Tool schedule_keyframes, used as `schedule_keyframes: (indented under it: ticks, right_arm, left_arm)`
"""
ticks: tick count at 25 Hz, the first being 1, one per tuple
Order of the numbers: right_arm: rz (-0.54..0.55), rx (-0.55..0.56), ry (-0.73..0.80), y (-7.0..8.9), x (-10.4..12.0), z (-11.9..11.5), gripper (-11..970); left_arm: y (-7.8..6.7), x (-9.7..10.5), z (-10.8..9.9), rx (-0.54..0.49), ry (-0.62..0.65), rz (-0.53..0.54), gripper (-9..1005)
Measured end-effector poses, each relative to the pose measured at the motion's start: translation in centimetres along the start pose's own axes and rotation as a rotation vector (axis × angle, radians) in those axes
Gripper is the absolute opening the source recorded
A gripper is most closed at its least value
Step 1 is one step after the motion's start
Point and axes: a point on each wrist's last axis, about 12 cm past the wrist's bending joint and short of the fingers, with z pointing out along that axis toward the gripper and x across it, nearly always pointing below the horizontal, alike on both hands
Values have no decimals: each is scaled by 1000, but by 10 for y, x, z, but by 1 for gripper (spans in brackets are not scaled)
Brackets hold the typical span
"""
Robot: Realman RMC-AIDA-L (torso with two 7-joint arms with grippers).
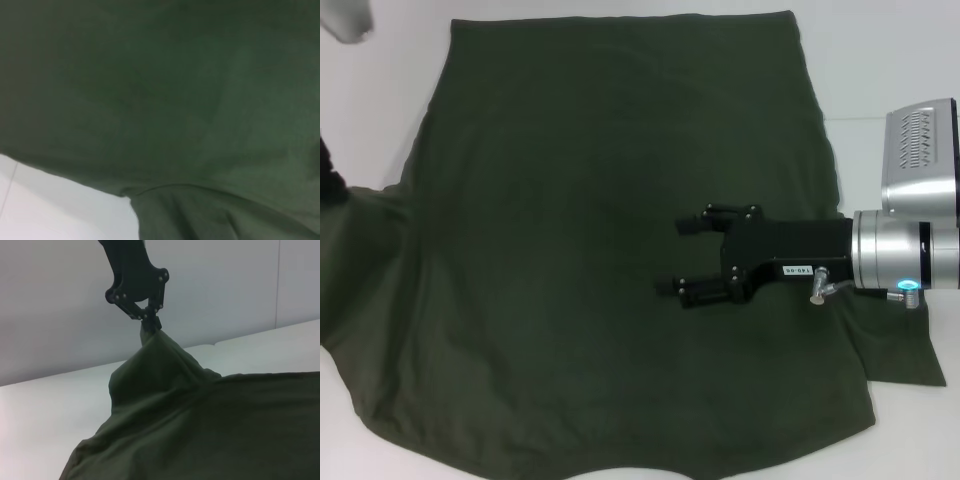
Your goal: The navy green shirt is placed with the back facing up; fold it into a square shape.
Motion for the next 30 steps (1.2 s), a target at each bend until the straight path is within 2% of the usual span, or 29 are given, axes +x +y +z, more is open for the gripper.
schedule_keyframes:
  ticks: [5, 10, 16, 22, 30]
  right_arm:
    - [-3, -1, 2, 1, 2, 1, 947]
    - [-9, -8, 4, 3, 4, 3, 947]
    - [-7, 3, 7, 2, 6, 2, 947]
    - [-8, 12, 18, 1, 8, 2, 947]
    - [-6, 14, 25, 1, 10, -1, 947]
  left_arm:
    - [-5, -20, 9, 43, 51, 6, 28]
    - [-12, -42, 10, 75, 21, 26, 28]
    - [-20, -64, 23, 92, -5, 24, 29]
    - [-19, -74, 38, 77, 2, -26, 28]
    - [-26, -87, 53, 75, -35, -82, 41]
